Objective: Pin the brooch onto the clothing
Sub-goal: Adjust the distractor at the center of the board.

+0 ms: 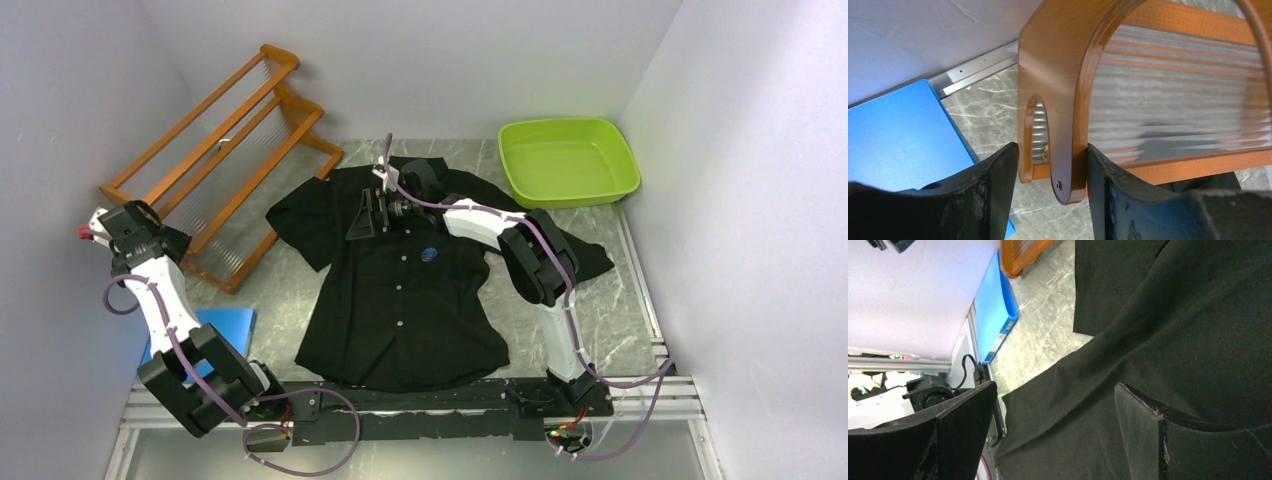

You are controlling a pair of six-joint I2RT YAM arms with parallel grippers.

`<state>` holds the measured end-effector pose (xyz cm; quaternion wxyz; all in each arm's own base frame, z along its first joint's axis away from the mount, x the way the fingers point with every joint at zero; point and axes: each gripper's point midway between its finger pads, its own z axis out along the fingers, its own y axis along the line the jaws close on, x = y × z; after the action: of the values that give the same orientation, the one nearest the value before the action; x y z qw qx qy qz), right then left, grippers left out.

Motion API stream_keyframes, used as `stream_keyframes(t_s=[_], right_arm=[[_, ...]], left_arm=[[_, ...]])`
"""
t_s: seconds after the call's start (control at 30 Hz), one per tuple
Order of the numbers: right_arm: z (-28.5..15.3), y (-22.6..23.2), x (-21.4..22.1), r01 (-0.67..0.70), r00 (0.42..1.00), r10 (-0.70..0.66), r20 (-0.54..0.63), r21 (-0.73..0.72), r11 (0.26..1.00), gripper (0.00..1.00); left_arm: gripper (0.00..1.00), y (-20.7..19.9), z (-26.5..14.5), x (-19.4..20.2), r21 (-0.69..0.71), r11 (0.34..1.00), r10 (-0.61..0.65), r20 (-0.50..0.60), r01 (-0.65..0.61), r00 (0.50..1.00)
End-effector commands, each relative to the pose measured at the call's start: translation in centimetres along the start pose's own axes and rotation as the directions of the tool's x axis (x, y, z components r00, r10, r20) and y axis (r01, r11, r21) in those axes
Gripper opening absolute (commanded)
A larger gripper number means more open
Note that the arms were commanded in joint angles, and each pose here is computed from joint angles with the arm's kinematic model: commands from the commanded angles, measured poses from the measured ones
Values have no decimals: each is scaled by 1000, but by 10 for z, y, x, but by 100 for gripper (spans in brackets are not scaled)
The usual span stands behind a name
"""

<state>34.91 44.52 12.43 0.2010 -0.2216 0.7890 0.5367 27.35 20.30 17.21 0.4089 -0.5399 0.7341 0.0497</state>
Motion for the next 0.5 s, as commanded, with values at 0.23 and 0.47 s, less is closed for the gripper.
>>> stream_keyframes(t_s=[0.23, 0.47], right_arm=[[-14, 27, -18, 78, 996, -76, 47, -41, 996, 91], [-16, 27, -20, 78, 996, -76, 54, -41, 996, 91]], left_arm=[[40, -45, 3, 17, 211, 968, 161, -97, -138, 982], [24, -53, -25, 45, 286, 937, 241, -121, -199, 963]])
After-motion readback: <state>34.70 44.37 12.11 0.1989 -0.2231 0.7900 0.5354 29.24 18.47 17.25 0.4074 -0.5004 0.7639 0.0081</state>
